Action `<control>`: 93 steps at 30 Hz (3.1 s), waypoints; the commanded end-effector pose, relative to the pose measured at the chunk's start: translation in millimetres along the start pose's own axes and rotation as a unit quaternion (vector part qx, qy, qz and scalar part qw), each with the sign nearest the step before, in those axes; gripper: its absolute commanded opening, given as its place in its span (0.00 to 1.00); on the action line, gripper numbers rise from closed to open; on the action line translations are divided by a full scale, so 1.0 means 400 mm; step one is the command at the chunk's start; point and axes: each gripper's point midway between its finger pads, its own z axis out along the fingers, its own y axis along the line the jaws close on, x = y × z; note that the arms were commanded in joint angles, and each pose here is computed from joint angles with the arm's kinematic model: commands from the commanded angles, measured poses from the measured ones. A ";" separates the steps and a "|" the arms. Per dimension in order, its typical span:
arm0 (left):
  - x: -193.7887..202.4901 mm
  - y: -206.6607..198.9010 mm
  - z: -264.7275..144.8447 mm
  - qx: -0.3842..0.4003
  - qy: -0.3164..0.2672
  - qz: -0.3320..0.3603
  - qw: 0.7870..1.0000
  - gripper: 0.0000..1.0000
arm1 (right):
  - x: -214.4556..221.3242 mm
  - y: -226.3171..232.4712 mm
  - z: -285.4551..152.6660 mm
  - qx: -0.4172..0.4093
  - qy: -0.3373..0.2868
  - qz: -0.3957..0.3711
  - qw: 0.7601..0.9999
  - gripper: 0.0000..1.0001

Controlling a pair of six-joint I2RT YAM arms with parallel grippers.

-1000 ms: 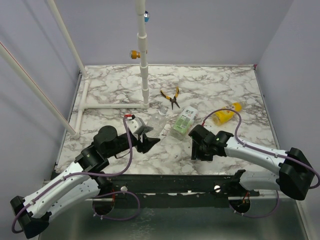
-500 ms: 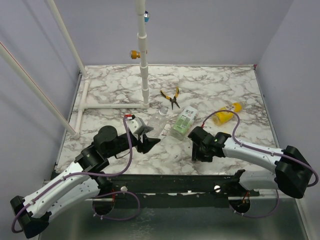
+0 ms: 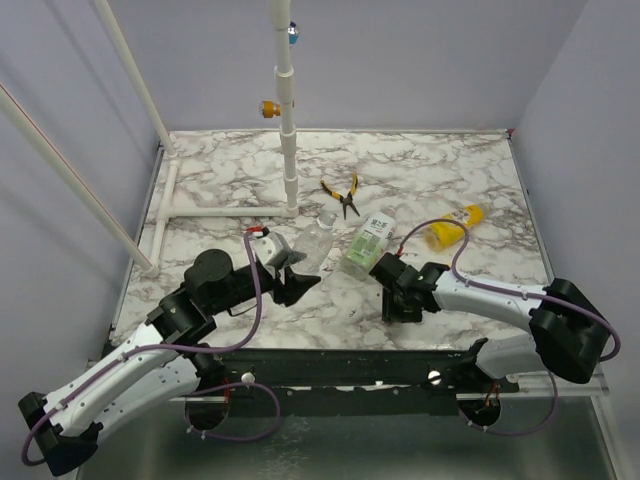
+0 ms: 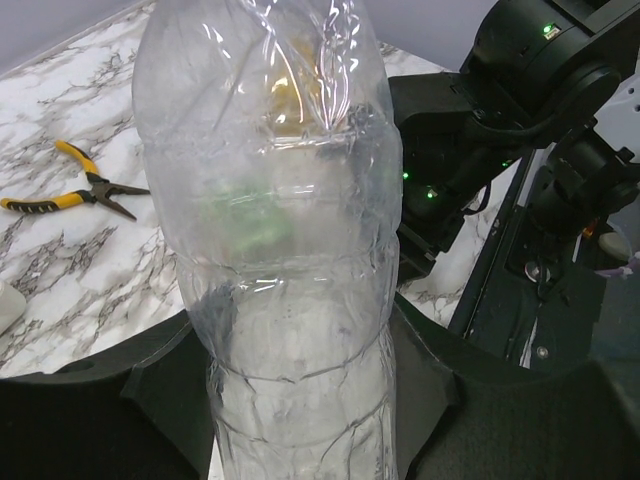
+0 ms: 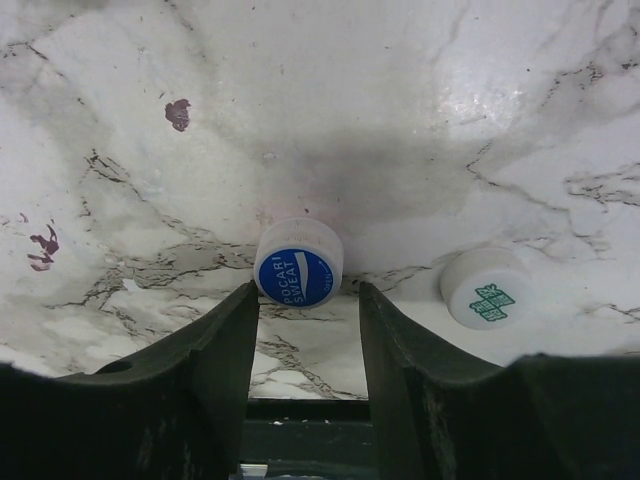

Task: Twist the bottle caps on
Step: Screw the bottle cap onto the plastic bottle.

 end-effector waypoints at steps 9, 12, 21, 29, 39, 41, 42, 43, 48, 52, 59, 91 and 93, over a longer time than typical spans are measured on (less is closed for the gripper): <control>-0.034 0.001 0.012 0.000 -0.001 0.006 1.000 0.58 | -0.052 0.017 0.019 0.017 -0.034 -0.017 0.999 0.47; -0.029 0.002 0.016 0.001 0.003 0.006 1.000 0.58 | -0.049 0.016 0.020 0.017 -0.032 -0.018 0.999 0.47; -0.021 0.003 0.024 0.003 0.011 0.008 1.000 0.58 | -0.049 0.001 -0.002 0.021 -0.036 -0.012 0.999 0.38; 0.003 -0.009 0.027 0.022 0.022 0.019 0.999 0.58 | -0.084 0.077 -0.066 -0.057 -0.038 -0.028 0.997 0.28; 0.051 -0.005 -0.005 0.023 0.038 0.058 0.997 0.54 | -0.252 0.214 -0.372 -0.301 -0.097 -0.048 0.947 0.20; 0.062 -0.002 -0.016 0.019 0.041 0.064 0.997 0.53 | -0.258 0.232 -0.435 -0.332 -0.103 -0.057 0.936 0.20; 0.069 -0.002 -0.020 0.019 0.045 0.067 0.997 0.53 | -0.263 0.241 -0.470 -0.350 -0.108 -0.062 0.929 0.20; 0.074 -0.003 -0.023 0.021 0.047 0.071 0.996 0.52 | -0.265 0.248 -0.501 -0.366 -0.113 -0.066 0.921 0.20; 0.104 -0.005 -0.023 0.031 0.061 0.089 0.994 0.49 | -0.266 0.291 -0.662 -0.450 -0.126 -0.096 0.879 0.20; 0.116 -0.008 -0.019 0.038 0.065 0.101 0.992 0.48 | -0.258 0.314 -0.739 -0.495 -0.120 -0.117 0.853 0.20; 0.100 -0.024 -0.015 0.046 0.058 0.130 0.989 0.47 | -0.242 0.335 -0.759 -0.516 -0.086 -0.137 0.841 0.21; 0.093 -0.057 0.008 0.053 0.055 0.188 0.979 0.43 | -0.191 0.321 -0.718 -0.495 -0.008 -0.150 0.856 0.20; 0.093 -0.056 0.010 0.052 0.055 0.189 0.979 0.43 | -0.187 0.323 -0.716 -0.497 -0.002 -0.150 0.854 0.20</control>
